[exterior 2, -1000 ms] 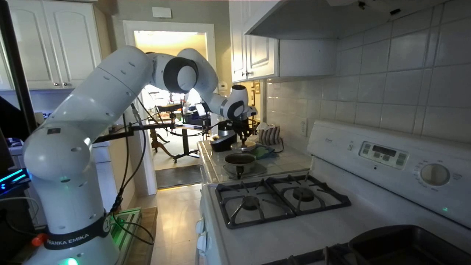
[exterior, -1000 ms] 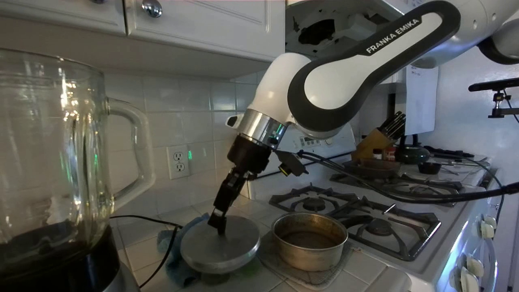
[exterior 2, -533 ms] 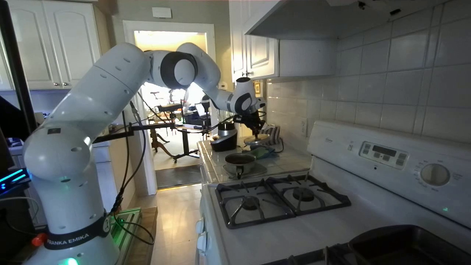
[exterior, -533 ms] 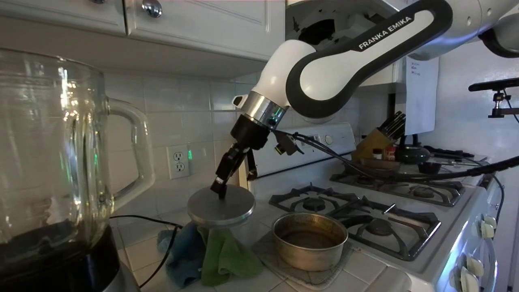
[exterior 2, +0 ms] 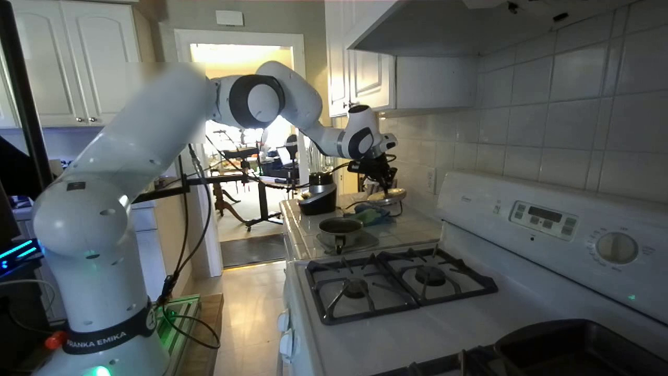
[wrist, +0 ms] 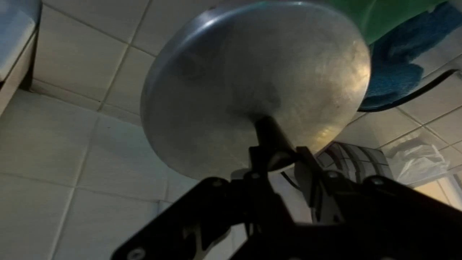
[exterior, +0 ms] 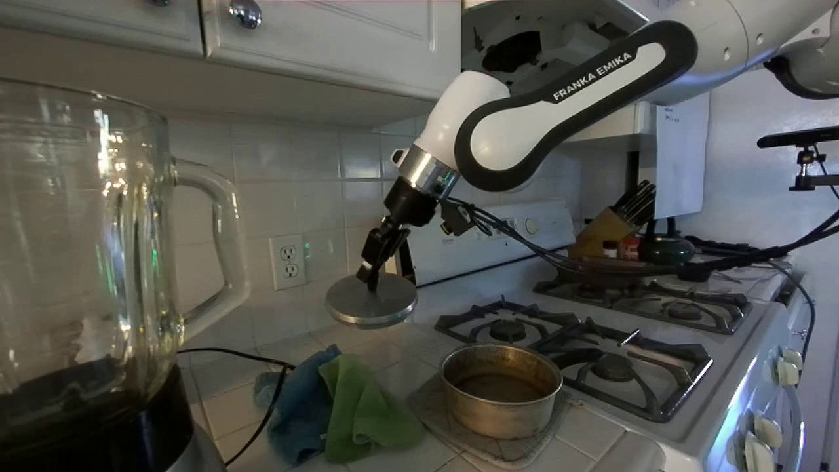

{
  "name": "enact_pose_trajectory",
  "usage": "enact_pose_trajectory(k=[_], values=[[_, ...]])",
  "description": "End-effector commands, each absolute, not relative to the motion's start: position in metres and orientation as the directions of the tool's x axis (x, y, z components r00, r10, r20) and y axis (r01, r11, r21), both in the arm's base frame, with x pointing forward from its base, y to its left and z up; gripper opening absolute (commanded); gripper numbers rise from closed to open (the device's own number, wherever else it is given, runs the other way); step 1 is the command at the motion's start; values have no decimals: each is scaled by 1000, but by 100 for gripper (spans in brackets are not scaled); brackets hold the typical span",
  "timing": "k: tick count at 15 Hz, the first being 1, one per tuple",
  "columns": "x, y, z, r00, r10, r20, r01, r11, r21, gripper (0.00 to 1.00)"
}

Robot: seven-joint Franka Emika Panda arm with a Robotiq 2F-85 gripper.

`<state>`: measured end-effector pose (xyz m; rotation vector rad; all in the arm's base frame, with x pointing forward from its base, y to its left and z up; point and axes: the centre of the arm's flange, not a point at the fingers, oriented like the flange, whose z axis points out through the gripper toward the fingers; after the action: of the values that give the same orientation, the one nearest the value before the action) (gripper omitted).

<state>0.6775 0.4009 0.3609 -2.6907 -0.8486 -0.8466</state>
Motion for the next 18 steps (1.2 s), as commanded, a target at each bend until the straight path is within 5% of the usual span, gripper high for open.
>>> enact_pose_trajectory(k=[1, 18], values=[[705, 398, 347, 704, 419, 573, 523, -852, -19, 7], [733, 369, 261, 817, 333, 471, 416, -906, -81, 7]])
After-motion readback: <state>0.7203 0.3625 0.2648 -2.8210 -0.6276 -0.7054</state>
